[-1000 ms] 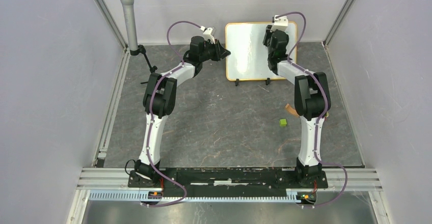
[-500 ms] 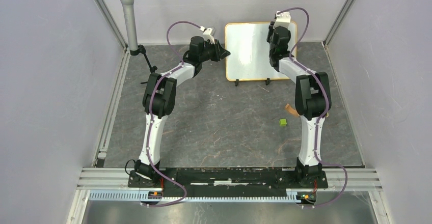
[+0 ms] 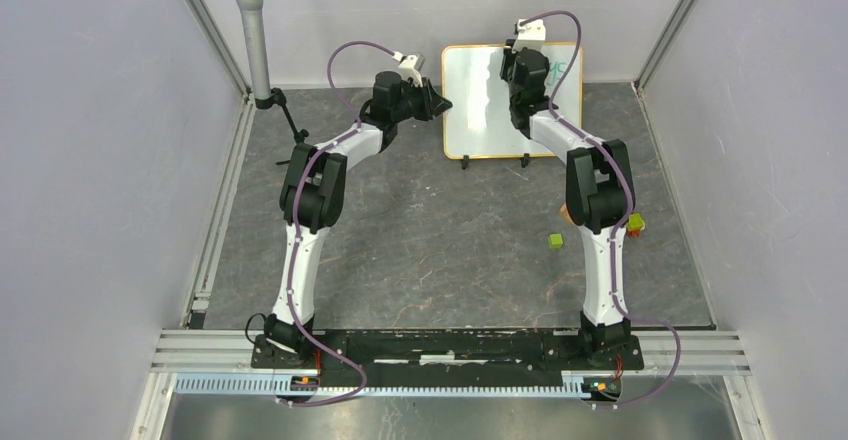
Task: Erase the whiteboard
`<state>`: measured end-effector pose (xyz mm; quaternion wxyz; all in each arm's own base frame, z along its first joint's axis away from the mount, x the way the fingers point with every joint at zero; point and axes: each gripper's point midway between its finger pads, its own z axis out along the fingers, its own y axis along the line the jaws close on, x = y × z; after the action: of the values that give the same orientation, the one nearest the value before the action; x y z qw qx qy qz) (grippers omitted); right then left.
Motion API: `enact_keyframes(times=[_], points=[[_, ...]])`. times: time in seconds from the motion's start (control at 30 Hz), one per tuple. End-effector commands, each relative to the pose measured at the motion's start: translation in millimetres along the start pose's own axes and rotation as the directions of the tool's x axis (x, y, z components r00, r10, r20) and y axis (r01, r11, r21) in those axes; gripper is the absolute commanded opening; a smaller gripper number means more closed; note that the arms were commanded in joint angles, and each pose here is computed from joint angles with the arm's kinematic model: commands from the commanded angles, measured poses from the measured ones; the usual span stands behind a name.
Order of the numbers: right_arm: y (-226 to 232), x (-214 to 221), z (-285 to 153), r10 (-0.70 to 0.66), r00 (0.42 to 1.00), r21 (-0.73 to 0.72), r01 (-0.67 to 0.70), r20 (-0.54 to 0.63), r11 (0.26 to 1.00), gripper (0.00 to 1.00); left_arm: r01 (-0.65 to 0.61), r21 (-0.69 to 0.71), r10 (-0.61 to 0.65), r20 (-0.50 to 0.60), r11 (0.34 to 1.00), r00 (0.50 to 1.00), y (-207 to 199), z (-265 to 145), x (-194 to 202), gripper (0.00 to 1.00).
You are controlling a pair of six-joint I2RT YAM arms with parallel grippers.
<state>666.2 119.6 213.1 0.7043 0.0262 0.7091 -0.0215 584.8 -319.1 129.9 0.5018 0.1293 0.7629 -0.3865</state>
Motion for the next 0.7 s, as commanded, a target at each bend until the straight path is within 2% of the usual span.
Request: enact_keyframes(times=[0.0,0.43,0.53,0.67], points=[[-35.6,-16.7,10.7,0.036,0.998,0.066,-0.039,0.048,0.997,0.36,-0.083,-0.051,0.084,0.008,0.995,0.996,3.5,-6.7,-10.0,0.02],[-141.0,-5.3,13.0,0.039,0.999,0.259,-0.038,0.002,0.965,0.36,-0.094,-0.060,0.094,0.008,0.994,0.995,5.6,-6.8,-9.3,0.02],[-144.8,-5.7,11.8,0.038,0.999,0.265,-0.036,-0.004,0.964,0.35,-0.100,-0.067,0.100,0.003,0.993,0.995,7.4,-7.3,-8.4,0.02],[-125.5,-11.8,13.9,0.053,0.999,0.197,-0.054,0.011,0.979,0.35,-0.103,-0.070,0.103,0.003,0.992,0.995,8.1,-6.8,-9.4,0.02]])
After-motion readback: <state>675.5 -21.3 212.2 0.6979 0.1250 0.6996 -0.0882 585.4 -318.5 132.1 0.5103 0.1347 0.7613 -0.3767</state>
